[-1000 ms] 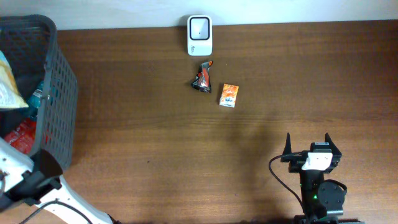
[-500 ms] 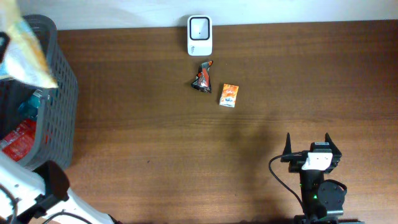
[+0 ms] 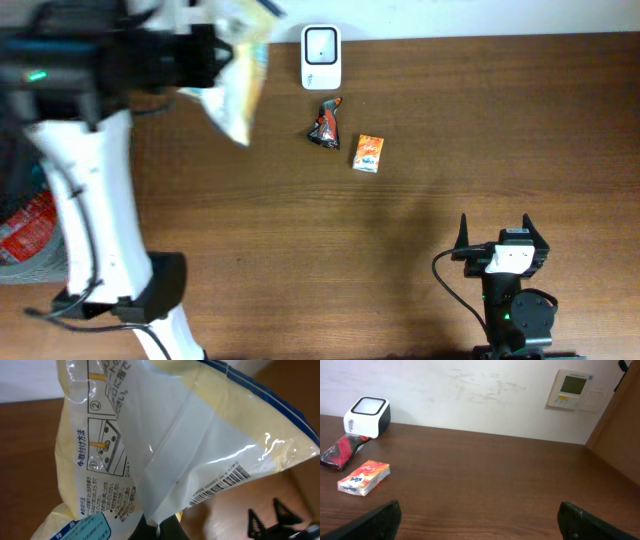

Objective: Scan the item barcode
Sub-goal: 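Carry the white-and-yellow bag forward and release it near the scanner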

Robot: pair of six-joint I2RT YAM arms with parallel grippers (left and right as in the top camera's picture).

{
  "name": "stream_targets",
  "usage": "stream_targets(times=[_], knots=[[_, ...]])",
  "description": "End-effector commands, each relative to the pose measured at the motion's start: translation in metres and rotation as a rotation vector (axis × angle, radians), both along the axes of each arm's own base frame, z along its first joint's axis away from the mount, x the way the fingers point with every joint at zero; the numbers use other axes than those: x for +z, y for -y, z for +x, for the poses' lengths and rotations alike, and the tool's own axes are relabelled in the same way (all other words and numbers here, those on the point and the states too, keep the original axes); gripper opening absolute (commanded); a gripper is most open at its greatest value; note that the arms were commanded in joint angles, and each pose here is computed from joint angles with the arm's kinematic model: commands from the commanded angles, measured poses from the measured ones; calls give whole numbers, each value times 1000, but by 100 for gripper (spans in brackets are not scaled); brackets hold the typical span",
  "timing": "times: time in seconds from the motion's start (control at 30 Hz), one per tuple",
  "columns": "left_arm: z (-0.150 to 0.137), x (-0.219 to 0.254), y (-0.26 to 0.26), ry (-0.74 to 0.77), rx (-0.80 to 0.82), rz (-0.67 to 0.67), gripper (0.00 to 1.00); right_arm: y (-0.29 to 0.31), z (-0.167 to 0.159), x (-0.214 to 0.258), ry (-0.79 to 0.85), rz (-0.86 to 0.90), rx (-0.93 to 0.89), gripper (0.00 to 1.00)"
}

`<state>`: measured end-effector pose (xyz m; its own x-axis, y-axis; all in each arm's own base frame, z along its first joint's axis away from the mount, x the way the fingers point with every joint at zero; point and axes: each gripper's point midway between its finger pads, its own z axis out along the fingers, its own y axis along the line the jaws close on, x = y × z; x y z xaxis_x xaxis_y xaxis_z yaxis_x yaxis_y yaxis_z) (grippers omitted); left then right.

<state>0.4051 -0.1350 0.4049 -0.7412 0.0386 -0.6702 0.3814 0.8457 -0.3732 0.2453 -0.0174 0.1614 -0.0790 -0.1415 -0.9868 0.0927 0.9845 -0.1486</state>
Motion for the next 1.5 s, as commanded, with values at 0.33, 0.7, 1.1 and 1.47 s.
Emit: stream_targets(times=[0.33,0.7,1.1,1.47], knots=[[2,-162,179,-76,-322,125,0,-1,0,-4,-7,-8,0,98],[-32,-252,213,-119,-392,222,2,-1,0,-4,-7,-8,0,98],[-32,-254,213,-111,-393,218,80,-1,0,-4,-7,-8,0,98],[16,-99,52,50,6,239,93,-1,0,-4,-7,-8,0,98]])
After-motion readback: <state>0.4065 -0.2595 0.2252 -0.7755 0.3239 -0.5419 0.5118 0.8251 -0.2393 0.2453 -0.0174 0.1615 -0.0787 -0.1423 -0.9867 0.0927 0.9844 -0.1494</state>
